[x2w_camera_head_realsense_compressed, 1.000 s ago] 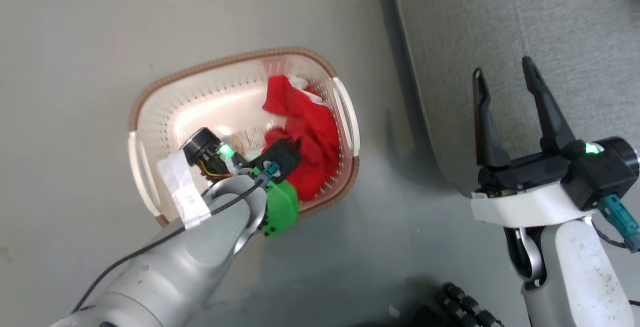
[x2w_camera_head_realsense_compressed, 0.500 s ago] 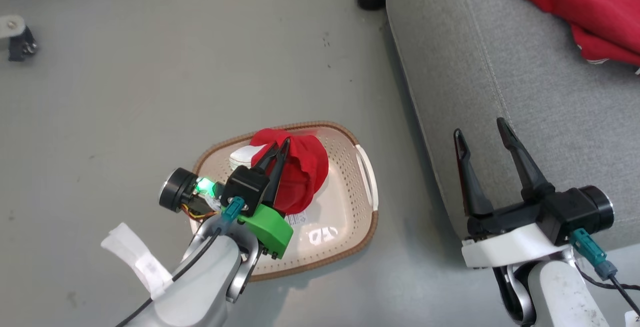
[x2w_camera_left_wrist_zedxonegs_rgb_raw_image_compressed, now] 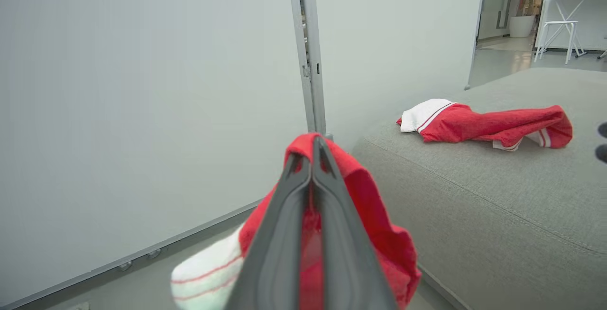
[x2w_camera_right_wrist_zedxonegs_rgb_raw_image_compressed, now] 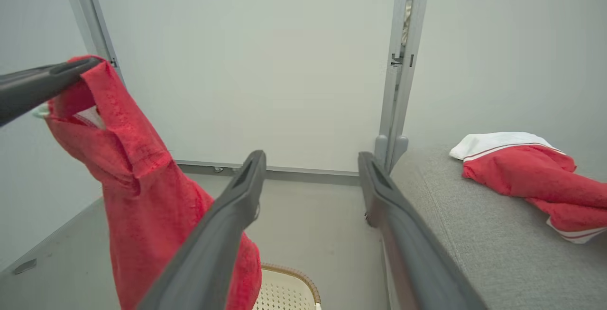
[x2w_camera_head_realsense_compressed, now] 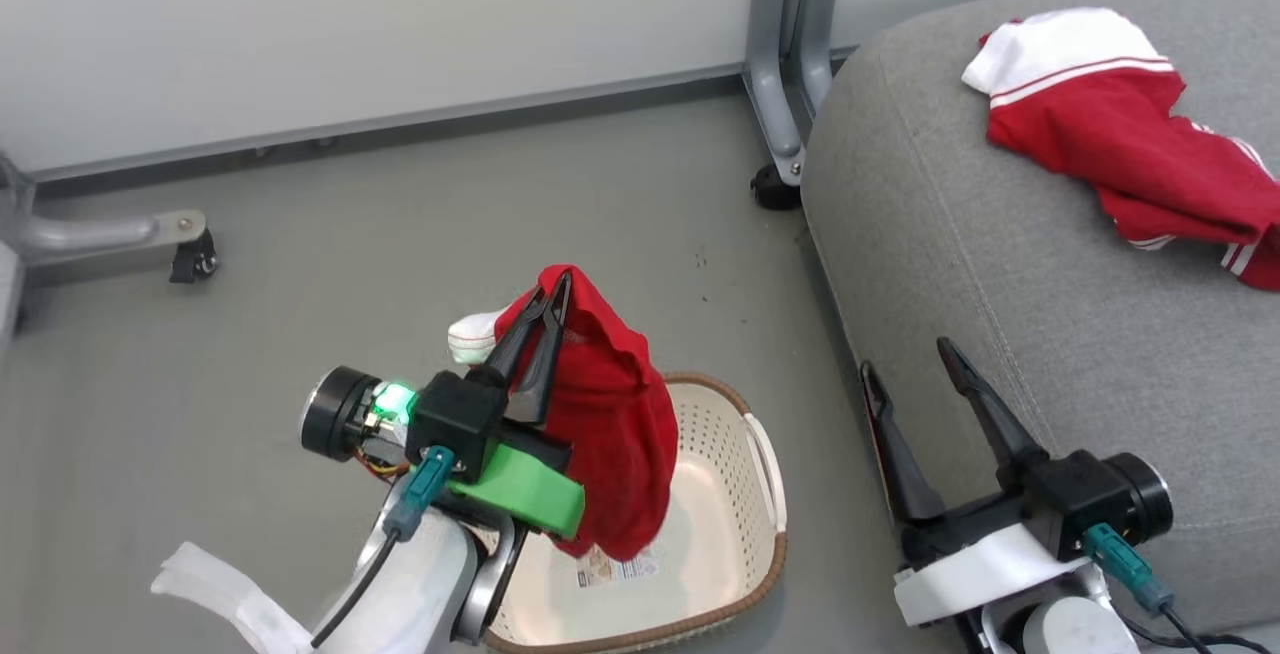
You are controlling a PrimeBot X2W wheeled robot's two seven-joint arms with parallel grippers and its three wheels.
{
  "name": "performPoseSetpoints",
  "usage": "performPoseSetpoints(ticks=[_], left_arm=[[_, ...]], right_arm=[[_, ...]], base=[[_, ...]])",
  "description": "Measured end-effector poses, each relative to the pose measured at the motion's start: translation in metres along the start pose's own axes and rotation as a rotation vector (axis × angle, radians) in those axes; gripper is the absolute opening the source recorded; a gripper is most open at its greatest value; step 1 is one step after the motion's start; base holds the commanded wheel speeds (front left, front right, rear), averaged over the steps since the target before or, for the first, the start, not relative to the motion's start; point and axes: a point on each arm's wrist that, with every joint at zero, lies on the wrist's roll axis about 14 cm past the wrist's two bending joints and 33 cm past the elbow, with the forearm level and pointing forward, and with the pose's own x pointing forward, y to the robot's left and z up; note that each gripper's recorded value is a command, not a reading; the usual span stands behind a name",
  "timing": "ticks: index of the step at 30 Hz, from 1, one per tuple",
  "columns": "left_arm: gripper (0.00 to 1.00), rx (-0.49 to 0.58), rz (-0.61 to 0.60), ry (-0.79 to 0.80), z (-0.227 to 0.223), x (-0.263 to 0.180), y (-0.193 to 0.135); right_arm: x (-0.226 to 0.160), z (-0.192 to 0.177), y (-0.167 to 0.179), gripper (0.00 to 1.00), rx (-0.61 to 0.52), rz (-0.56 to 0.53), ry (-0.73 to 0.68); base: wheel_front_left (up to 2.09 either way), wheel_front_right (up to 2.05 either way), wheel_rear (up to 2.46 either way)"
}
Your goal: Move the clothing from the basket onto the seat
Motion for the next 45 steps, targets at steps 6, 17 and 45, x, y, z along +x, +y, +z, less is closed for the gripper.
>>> performPoseSetpoints(ticks=[6, 17, 45], left_arm=[[0.00, 0.029, -0.003, -0.086, 0.035, -0.009, -0.006], [0.00, 0.004, -0.052, -0.169, 0.070, -0.017, -0.029], [0.00, -0.078, -0.167, -0.218, 0.094, -0.015, -0.065]], right_arm=[[-0.007, 0.012, 0.023, 1.00, 0.021, 0.060, -0.034], [-0.013, 0.008, 0.093, 1.00, 0.092, 0.265, -0.015], [-0.021, -0.036, 0.111, 0.00, 0.133, 0.312, 0.134]], base=[[0.00, 0.00, 0.00], [0.00, 0.00, 0.00], [0.00, 0.00, 0.00]])
